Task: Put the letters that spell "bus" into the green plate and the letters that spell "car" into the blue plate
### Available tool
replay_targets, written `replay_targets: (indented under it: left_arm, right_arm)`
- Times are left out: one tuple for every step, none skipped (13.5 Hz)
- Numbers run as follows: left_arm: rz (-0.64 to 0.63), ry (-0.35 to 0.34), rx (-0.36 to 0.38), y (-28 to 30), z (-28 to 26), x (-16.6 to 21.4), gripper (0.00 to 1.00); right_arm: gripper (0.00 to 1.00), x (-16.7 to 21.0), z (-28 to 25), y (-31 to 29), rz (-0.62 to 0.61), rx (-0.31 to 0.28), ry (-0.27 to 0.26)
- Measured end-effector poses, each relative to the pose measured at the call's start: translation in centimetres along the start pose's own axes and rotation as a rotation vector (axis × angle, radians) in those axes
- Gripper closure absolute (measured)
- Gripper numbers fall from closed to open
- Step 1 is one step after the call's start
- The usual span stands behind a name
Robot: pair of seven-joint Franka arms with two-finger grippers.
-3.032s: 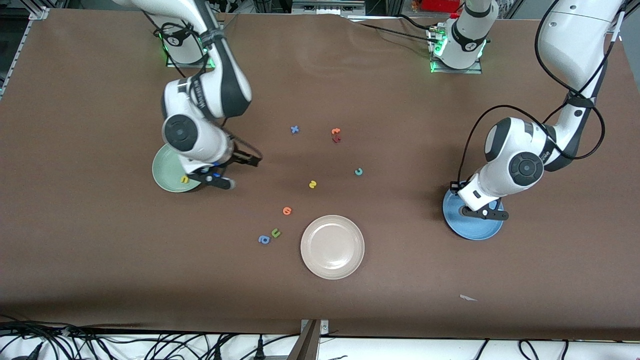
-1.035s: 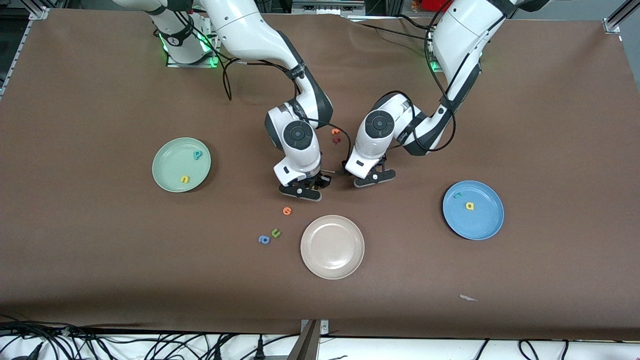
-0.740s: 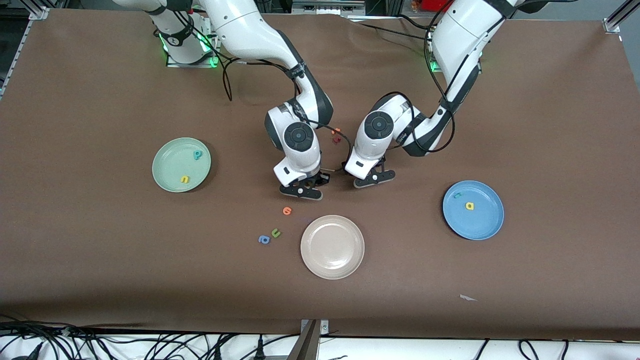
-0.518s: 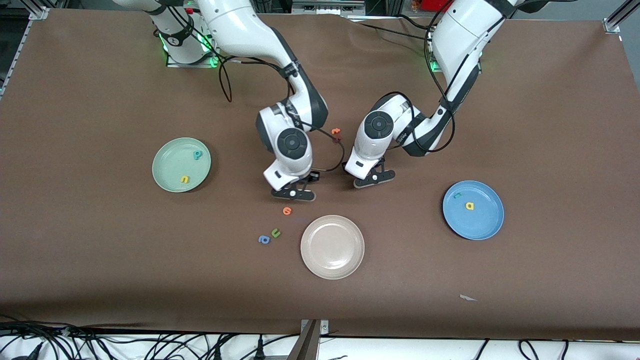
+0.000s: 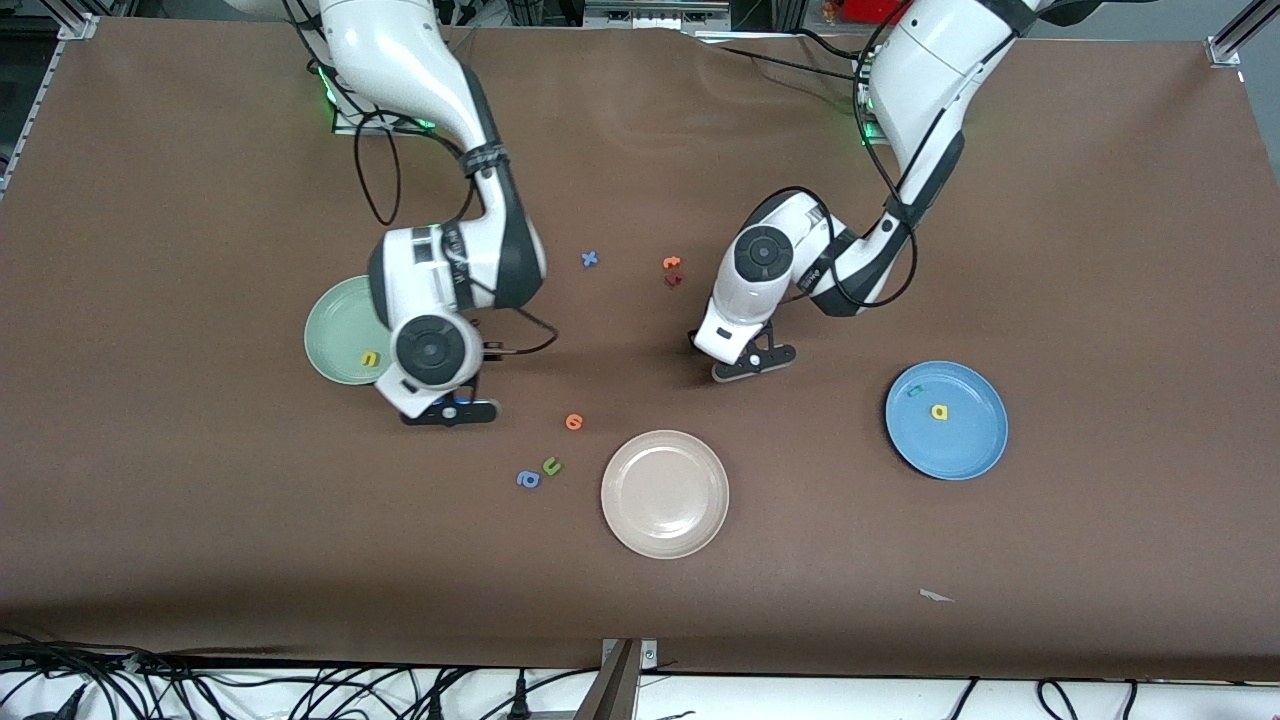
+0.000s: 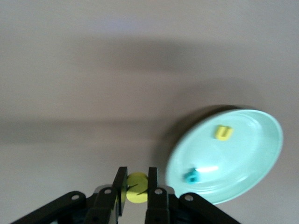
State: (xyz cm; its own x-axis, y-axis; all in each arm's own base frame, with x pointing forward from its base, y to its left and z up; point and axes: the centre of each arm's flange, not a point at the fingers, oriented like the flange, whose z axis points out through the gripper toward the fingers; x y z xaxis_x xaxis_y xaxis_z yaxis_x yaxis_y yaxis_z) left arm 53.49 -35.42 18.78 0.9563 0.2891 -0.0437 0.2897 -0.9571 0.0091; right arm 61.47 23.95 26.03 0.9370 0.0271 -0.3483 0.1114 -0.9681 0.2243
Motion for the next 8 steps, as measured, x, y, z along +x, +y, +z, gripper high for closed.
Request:
replay_targets:
  left_arm:
    - [0.01, 0.002, 0.014, -1.0, -0.9, 1.7, 0.72]
    - [0.037, -0.006, 0.038, -2.7, -2.0, 3.8, 0.72]
    - [0.068, -0.013, 0.054, -5.1, -3.2, 6.4, 0.72]
    - [0.102, -0.018, 0.063, -8.0, -4.4, 9.0, 0.72]
    - [0.141, -0.024, 0.069, -11.2, -5.2, 11.5, 0.72]
    - [0.181, -0.029, 0.069, -14.3, -5.6, 13.5, 0.72]
    - [0.221, -0.036, 0.067, -17.2, -5.7, 15.2, 0.72]
    - [0.26, -0.043, 0.065, -19.7, -5.7, 16.5, 0.72]
  right_arm:
    - [0.79, 0.2, 1.2, 1.8, 0.008, -0.006, -0.02]
    - [0.79, 0.4, 2.7, 3.8, 0.03, -0.012, -0.03]
    - [0.79, 0.6, 4.3, 5.9, 0.045, -0.013, -0.038]
    - [0.78, 0.8, 5.7, 7.6, 0.055, -0.012, -0.051]
    - [0.75, 0.7, 6.9, 8.9, 0.063, -0.009, -0.069]
    - [0.75, 0.6, 8.0, 9.9, 0.067, -0.007, -0.089]
    - [0.67, 0.4, 8.8, 10.5, 0.068, -0.004, -0.106]
    - [0.57, 0.2, 9.1, 10.7, 0.064, -0.002, -0.116]
